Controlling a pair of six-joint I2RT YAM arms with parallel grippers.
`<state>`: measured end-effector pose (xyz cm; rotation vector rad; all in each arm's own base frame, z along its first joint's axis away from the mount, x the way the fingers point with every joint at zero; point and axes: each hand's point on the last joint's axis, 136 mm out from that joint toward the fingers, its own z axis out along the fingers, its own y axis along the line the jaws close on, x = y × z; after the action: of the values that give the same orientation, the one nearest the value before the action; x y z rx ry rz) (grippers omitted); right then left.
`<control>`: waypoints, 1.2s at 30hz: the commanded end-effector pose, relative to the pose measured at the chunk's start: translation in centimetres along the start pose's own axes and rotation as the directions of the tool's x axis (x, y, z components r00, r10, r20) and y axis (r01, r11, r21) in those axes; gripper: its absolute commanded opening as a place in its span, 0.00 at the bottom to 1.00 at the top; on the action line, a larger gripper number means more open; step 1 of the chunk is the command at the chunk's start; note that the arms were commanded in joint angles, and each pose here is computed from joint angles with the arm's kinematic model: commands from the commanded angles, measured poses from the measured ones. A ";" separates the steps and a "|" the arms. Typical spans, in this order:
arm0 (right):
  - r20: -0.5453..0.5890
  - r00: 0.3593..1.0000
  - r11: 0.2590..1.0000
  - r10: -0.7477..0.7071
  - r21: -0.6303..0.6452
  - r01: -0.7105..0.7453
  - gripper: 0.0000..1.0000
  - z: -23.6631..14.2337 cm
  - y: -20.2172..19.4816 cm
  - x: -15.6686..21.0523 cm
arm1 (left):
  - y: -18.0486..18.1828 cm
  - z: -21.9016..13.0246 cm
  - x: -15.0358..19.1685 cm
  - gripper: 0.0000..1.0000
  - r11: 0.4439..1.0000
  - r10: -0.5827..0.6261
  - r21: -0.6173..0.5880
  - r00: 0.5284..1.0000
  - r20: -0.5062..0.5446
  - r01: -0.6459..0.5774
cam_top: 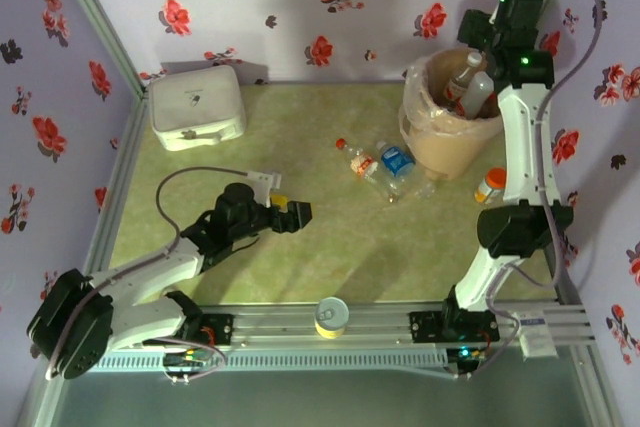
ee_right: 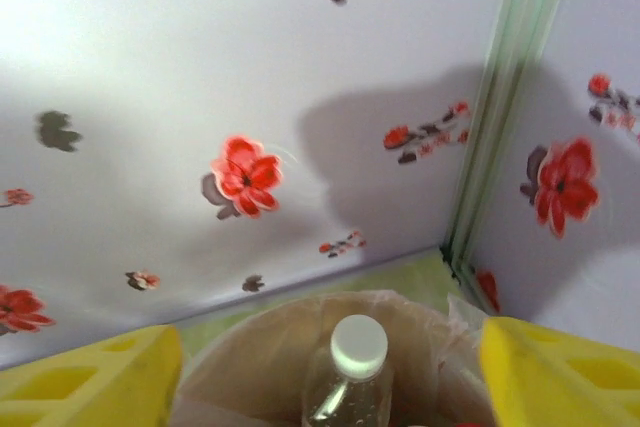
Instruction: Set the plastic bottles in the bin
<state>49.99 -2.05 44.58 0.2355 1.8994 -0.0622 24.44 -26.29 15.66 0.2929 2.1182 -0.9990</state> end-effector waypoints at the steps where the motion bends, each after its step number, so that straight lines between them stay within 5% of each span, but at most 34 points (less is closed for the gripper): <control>1: -0.026 0.991 0.991 -0.128 -0.039 0.127 0.86 -3.2 3.0 0.8 | 0.0 0.3 -1.6 0.97 1.000 -0.026 -0.009 0.998 0.051 0.026; 10: -0.256 0.878 0.895 -0.404 -0.311 0.321 0.92 -5.5 12.7 13.4 | 1.3 0.1 -1.4 0.99 0.995 -0.077 -0.056 0.995 0.055 0.080; 18: -0.480 0.637 0.789 -0.603 -0.477 0.387 1.00 -4.3 15.8 25.8 | 2.2 -0.6 -1.0 1.00 0.992 -0.097 -0.080 0.993 0.061 0.102; 29: -0.604 0.315 0.677 -0.732 -0.591 0.439 1.00 -0.9 17.9 36.3 | 2.2 -0.7 -0.7 1.00 0.991 -0.101 -0.078 0.994 0.052 0.105; 36: -0.630 0.214 0.648 -0.746 -0.616 0.447 1.00 0.5 18.0 40.3 | 2.4 -0.7 -0.6 1.00 0.991 -0.095 -0.088 0.995 0.043 0.098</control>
<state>41.59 20.91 8.09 -0.9049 2.8625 -0.1965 25.54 -24.63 15.09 0.1468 2.1499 -0.9686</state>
